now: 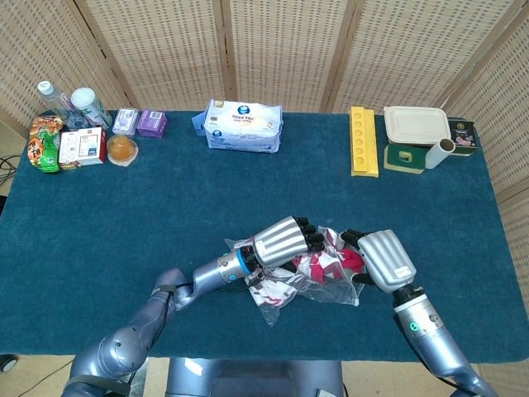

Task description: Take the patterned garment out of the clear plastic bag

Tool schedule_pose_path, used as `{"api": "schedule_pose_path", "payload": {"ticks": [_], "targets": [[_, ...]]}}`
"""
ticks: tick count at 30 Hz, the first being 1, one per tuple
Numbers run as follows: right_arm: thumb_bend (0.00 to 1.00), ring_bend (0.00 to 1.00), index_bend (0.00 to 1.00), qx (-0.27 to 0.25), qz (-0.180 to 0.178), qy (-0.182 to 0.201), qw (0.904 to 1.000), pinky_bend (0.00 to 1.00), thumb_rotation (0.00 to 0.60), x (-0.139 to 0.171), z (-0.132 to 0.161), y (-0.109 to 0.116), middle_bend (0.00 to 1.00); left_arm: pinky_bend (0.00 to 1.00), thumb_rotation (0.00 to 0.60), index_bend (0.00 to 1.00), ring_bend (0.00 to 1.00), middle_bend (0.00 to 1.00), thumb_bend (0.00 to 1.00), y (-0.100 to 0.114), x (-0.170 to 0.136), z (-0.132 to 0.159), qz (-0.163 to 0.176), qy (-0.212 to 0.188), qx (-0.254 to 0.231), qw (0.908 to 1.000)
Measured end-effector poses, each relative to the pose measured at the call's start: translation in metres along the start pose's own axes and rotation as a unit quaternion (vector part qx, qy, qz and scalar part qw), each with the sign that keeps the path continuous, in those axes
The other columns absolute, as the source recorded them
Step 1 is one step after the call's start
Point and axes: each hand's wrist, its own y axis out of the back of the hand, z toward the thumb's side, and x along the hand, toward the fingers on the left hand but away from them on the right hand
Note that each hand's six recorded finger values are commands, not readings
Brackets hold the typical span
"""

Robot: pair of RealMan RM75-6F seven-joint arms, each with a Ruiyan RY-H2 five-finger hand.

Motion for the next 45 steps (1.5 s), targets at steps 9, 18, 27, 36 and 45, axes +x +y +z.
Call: {"api": "schedule_pose_path", "payload": {"ticks": [9, 18, 27, 36, 45], "targets": [[0.45, 0.74, 0.65, -0.01, 0.001, -0.006, 0.9999, 0.74, 0.6, 0.0, -0.002, -0.006, 0.56, 0.51, 0.6, 0.29, 0.46, 0.52, 0.09, -0.001, -0.008, -0.013, 0.002, 0.042, -0.042, 0.9982], [0.45, 0.75, 0.67, -0.012, -0.005, -0.014, 0.9998, 0.75, 0.6, 0.001, -0.007, -0.005, 0.58, 0.38, 0.6, 0.15, 0.3, 0.37, 0.05, 0.002, -0.009, -0.017, 0.006, 0.055, -0.061, 0.9966], [0.45, 0.75, 0.67, -0.011, 0.001, -0.016, 0.9998, 0.75, 0.6, 0.004, -0.011, -0.007, 0.59, 0.34, 0.6, 0.1, 0.22, 0.28, 0.04, 0.012, -0.016, -0.025, 0.006, 0.076, -0.092, 0.9929], [0.45, 0.75, 0.67, -0.002, 0.013, -0.019, 0.9997, 0.75, 0.6, 0.002, -0.018, -0.013, 0.59, 0.32, 0.6, 0.25, 0.19, 0.28, 0.05, 0.041, -0.056, -0.056, -0.046, 0.118, -0.083, 0.9884], [0.45, 0.75, 0.67, -0.002, 0.017, -0.015, 0.9997, 0.75, 0.6, 0.001, -0.019, -0.016, 0.59, 0.23, 0.6, 0.36, 0.08, 0.19, 0.16, 0.026, -0.114, -0.101, -0.221, 0.191, 0.031, 0.9559]]}}
